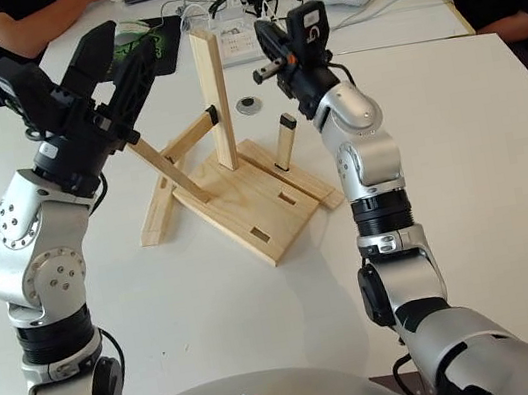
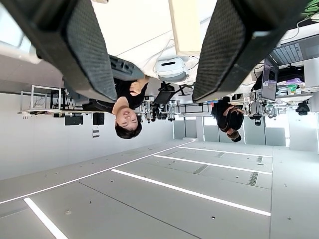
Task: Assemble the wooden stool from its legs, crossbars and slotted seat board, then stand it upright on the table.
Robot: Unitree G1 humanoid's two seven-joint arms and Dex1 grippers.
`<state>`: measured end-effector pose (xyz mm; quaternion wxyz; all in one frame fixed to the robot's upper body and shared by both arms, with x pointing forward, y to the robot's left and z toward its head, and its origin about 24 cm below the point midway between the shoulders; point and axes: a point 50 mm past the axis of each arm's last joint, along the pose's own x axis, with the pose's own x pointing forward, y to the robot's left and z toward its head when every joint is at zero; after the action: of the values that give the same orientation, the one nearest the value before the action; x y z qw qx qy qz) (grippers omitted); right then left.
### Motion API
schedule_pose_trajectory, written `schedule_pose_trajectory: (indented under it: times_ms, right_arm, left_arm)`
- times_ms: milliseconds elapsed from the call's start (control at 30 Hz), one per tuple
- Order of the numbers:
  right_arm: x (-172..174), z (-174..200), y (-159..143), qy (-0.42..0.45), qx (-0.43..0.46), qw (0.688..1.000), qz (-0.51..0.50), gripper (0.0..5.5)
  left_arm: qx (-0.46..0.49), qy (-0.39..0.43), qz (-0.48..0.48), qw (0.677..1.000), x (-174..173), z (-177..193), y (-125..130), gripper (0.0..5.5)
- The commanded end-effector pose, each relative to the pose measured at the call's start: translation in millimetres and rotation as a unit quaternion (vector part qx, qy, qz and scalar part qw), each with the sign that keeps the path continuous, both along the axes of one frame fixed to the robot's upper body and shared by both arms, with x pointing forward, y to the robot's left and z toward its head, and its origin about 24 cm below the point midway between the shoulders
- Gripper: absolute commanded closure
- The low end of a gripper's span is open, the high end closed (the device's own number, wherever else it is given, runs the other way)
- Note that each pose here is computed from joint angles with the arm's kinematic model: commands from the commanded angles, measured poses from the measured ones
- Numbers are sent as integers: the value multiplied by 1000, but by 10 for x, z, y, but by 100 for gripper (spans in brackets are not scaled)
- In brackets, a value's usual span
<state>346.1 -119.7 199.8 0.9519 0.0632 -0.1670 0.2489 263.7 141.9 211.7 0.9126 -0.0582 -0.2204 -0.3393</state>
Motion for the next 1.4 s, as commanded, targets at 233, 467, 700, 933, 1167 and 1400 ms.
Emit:
schedule_pose_trajectory:
  times_ms: [233, 467, 700, 933, 1167, 1400]
  right_arm:
    - [-69, 306, 16, -50, 23, 998, 4, 549]
    - [-35, -75, 32, 3, 10, 1000, 2, 549]
    - [-39, 3, -11, -11, 13, 1000, -3, 549]
    - [-53, 102, 43, -27, 11, 1000, 7, 549]
    - [-53, 120, 93, -33, 5, 999, 12, 549]
    - [7, -927, 238, 235, -101, 965, 51, 549]
  left_arm:
    - [1, 2, -2, 1000, -10, 9, -1, 268]
    - [9, 3, -12, 1000, 13, 30, 8, 268]
    - [9, 5, -16, 1000, 10, 23, 2, 268]
    - [8, 4, -15, 1000, 4, 23, -7, 268]
    - [8, 6, -19, 1000, 2, 25, -16, 268]
    - [11, 6, -17, 1000, 8, 38, -1, 268]
